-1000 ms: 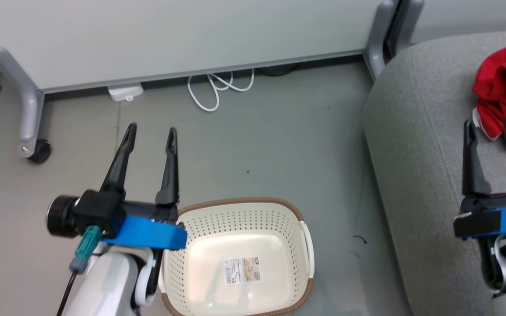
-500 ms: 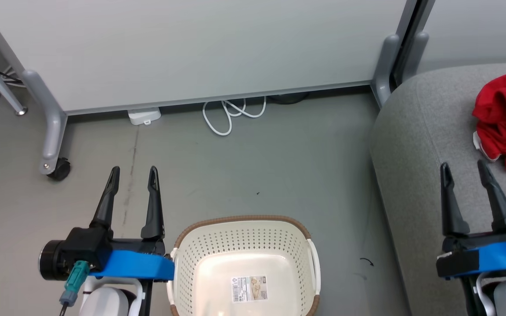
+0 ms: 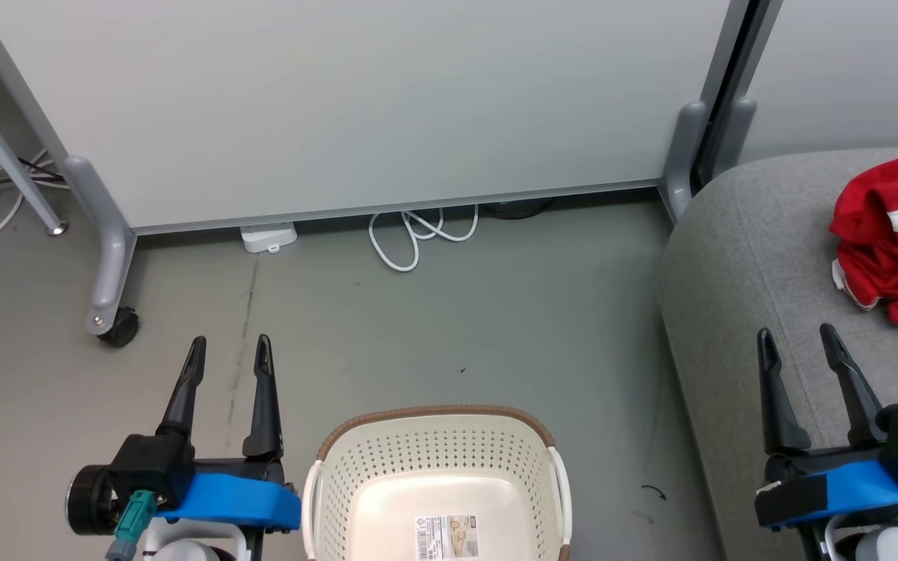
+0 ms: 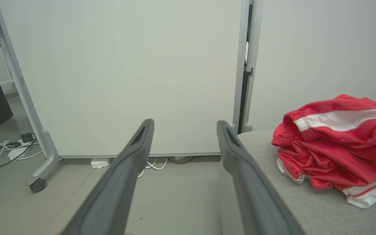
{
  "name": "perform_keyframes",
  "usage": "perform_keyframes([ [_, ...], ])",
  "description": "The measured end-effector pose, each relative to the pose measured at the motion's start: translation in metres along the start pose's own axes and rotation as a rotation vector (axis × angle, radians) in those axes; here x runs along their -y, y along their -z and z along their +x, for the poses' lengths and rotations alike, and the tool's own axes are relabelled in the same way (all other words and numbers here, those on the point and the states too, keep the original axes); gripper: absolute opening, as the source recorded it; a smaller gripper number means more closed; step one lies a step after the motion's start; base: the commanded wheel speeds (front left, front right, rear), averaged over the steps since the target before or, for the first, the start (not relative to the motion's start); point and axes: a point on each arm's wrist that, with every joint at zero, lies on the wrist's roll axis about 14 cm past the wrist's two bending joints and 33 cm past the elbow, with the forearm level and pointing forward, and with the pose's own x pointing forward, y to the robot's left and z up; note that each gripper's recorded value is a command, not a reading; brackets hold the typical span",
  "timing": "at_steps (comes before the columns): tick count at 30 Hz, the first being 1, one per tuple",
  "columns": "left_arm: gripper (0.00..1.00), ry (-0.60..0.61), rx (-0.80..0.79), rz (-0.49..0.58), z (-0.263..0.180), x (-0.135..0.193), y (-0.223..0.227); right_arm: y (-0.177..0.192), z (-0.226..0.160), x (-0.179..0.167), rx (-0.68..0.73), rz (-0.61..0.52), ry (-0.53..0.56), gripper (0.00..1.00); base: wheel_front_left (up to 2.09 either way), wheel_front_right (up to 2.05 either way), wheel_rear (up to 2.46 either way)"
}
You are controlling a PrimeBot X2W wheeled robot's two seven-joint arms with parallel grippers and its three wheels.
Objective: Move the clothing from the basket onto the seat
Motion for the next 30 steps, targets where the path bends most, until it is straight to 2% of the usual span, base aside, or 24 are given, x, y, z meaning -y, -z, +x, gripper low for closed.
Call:
perform_keyframes([
  [16, 1.00, -0.009, -0.011, 0.022, -0.010, -0.004, 0.002, 0.001, -0.006, -0.006, -0.006, 0.013, -0.006, 1.00, 0.00, 0.00, 0.00],
  [17, 0.00, -0.010, -0.022, 0.020, -0.011, -0.005, 0.006, 0.004, -0.007, -0.006, -0.016, 0.014, -0.005, 0.00, 0.00, 0.00, 0.00],
  [22, 0.00, -0.023, -0.113, 0.007, -0.026, -0.007, 0.033, 0.026, -0.017, -0.006, -0.088, 0.029, 0.004, 0.00, 0.00, 0.00, 0.00],
  [30, 0.00, -0.083, -0.149, -0.139, -0.029, -0.017, 0.040, 0.033, -0.019, 0.001, -0.120, 0.177, 0.055, 0.00, 0.00, 0.00, 0.00],
])
